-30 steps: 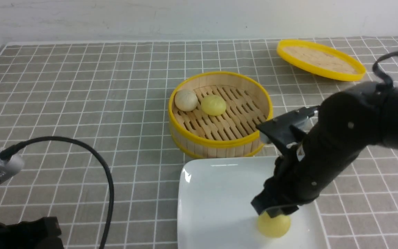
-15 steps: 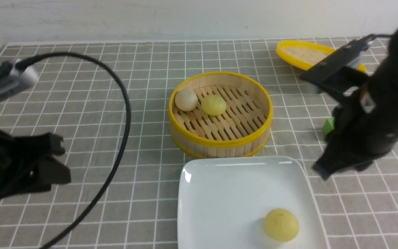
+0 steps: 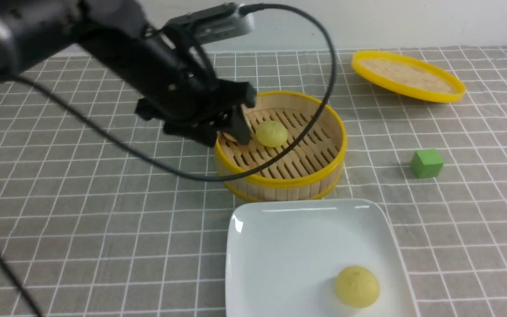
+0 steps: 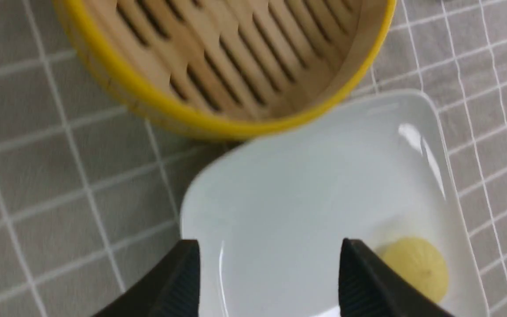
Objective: Put the steamed buns into the plate on the grey tablecloth.
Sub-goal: 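Reach into the bamboo steamer and grasp a bun with the left gripper, then carry the bun from the bamboo steamer to the plate with the left gripper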
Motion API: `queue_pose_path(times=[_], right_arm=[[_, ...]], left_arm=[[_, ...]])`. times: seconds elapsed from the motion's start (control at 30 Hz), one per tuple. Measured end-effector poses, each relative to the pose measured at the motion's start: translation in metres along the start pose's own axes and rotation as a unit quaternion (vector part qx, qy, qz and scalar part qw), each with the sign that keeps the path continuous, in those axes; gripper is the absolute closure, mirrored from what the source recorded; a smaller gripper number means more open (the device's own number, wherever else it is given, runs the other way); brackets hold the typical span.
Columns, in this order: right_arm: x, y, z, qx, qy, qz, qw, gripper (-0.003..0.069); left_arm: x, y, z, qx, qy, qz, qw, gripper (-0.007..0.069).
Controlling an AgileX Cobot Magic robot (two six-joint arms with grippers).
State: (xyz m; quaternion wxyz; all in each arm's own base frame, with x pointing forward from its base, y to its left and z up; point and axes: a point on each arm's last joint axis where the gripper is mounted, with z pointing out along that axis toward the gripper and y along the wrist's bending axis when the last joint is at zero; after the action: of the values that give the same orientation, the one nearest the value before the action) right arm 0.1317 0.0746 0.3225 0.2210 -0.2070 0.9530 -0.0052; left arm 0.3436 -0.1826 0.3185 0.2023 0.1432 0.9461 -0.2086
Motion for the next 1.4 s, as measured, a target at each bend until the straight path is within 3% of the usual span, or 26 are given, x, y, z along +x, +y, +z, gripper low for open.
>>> queue_pose_path(times=[0.17, 0.33, 0.53, 0.77, 0.9, 0.97, 1.0, 1.03, 1.2, 1.33, 1.4], right_arm=[[0.005, 0.002, 0.011, -0.002, 0.008, -0.003, 1.0, 0.0675], [0.002, 0.003, 0.012, -0.007, -0.009, -0.003, 1.0, 0.0673], [0.0, 0.004, 0.012, -0.01, -0.02, -0.003, 1.0, 0.067], [0.0, 0.004, 0.012, -0.012, -0.021, -0.003, 1.0, 0.0667], [0.0, 0.004, 0.012, -0.014, -0.021, -0.002, 1.0, 0.0666], [0.0, 0.004, 0.012, -0.014, -0.021, -0.002, 1.0, 0.0664], [0.0, 0.004, 0.012, -0.014, -0.021, -0.002, 1.0, 0.0664], [0.0, 0.004, 0.013, -0.014, -0.021, -0.002, 1.0, 0.0664], [0.0, 0.004, 0.013, -0.014, -0.021, -0.002, 1.0, 0.0664], [0.0, 0.005, 0.013, -0.018, -0.02, 0.0, 1.0, 0.0664], [0.0, 0.005, 0.013, -0.019, -0.02, 0.0, 1.0, 0.0662]], left_arm=[[-0.042, -0.015, 0.048, -0.035, 0.015, 0.044, 0.998, 0.0185], [-0.067, -0.01, 0.086, -0.092, 0.023, 0.045, 0.994, 0.0185], [-0.072, 0.007, 0.114, -0.153, 0.028, 0.047, 0.987, 0.0185], [-0.071, 0.017, 0.134, -0.177, 0.031, 0.057, 0.982, 0.02], [-0.069, 0.022, 0.144, -0.184, 0.035, 0.06, 0.981, 0.0297], [-0.068, 0.024, 0.148, -0.189, 0.037, 0.061, 0.979, 0.0447], [-0.068, 0.024, 0.148, -0.189, 0.037, 0.061, 0.979, 0.0447], [-0.068, 0.025, 0.148, -0.195, 0.036, 0.059, 0.978, 0.0557], [-0.072, 0.02, 0.132, -0.196, 0.035, 0.055, 0.978, 0.0612], [-0.081, -0.001, 0.078, -0.167, -0.003, 0.047, 0.985, 0.0613], [-0.086, -0.019, 0.025, -0.136, -0.051, 0.045, 0.988, 0.0613]])
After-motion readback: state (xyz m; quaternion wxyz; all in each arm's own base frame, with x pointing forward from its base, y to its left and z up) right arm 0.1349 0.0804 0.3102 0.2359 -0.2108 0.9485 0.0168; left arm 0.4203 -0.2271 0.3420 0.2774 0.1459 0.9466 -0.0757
